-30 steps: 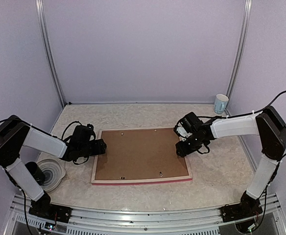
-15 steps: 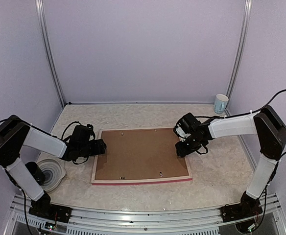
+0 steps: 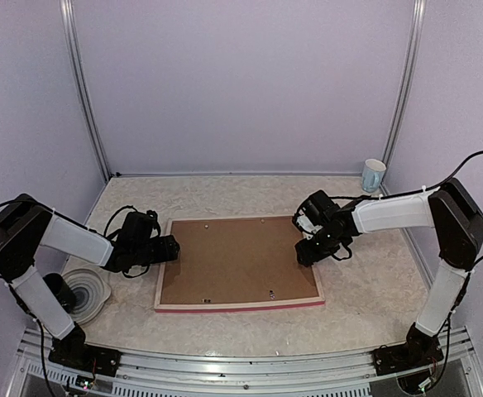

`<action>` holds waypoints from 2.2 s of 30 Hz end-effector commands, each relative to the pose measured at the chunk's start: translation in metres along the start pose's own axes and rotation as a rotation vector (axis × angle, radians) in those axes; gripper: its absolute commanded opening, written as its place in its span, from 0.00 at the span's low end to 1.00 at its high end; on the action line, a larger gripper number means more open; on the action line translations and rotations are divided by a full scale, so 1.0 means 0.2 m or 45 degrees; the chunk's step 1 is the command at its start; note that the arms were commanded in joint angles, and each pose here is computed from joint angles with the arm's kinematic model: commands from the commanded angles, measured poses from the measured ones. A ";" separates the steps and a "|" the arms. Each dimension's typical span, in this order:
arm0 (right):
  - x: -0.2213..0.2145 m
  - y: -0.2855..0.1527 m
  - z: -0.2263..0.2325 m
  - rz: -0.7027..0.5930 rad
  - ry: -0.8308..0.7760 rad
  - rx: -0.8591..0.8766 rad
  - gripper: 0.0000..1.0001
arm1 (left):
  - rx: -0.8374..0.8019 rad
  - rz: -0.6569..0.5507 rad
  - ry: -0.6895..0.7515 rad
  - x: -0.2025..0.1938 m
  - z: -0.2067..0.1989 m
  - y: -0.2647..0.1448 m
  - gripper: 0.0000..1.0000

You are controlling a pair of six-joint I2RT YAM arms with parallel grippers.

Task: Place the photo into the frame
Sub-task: Press the fastener onto the backboard.

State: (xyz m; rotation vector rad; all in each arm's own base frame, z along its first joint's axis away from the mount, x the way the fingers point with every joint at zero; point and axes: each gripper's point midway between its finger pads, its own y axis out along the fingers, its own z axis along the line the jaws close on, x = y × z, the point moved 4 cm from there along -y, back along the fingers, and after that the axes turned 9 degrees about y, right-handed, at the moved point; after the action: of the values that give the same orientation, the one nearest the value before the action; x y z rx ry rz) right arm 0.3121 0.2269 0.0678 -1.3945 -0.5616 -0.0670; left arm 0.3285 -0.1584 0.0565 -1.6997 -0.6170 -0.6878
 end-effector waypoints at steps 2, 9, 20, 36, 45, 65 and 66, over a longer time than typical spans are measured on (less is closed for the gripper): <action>-0.19 0.05 -0.02 0.223 -0.040 -0.025 0.56 | -0.011 0.007 -0.012 -0.02 0.01 0.01 0.77; -0.22 0.09 -0.09 0.247 -0.038 -0.140 0.52 | -0.015 0.015 -0.012 -0.02 0.01 0.02 0.77; -0.26 0.11 -0.10 0.279 -0.051 -0.160 0.44 | -0.003 0.037 -0.009 -0.04 0.01 0.03 0.77; -0.32 0.05 -0.15 0.343 -0.115 -0.217 0.35 | 0.003 0.033 -0.014 -0.03 0.02 0.03 0.77; -0.32 0.02 -0.15 0.359 -0.152 -0.203 0.29 | 0.001 0.027 -0.019 -0.03 0.02 0.02 0.77; -0.11 -0.08 -0.04 0.229 -0.120 -0.079 0.51 | -0.013 0.022 -0.023 -0.02 0.01 0.01 0.78; -0.10 -0.08 -0.03 0.227 -0.120 -0.074 0.52 | -0.013 0.022 -0.023 -0.02 0.01 0.01 0.78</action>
State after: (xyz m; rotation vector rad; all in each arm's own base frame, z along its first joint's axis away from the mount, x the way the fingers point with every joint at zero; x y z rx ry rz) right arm 0.2981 0.2091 0.0726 -1.5174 -0.5450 0.0808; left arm 0.3308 -0.1592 0.0558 -1.7123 -0.6248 -0.6909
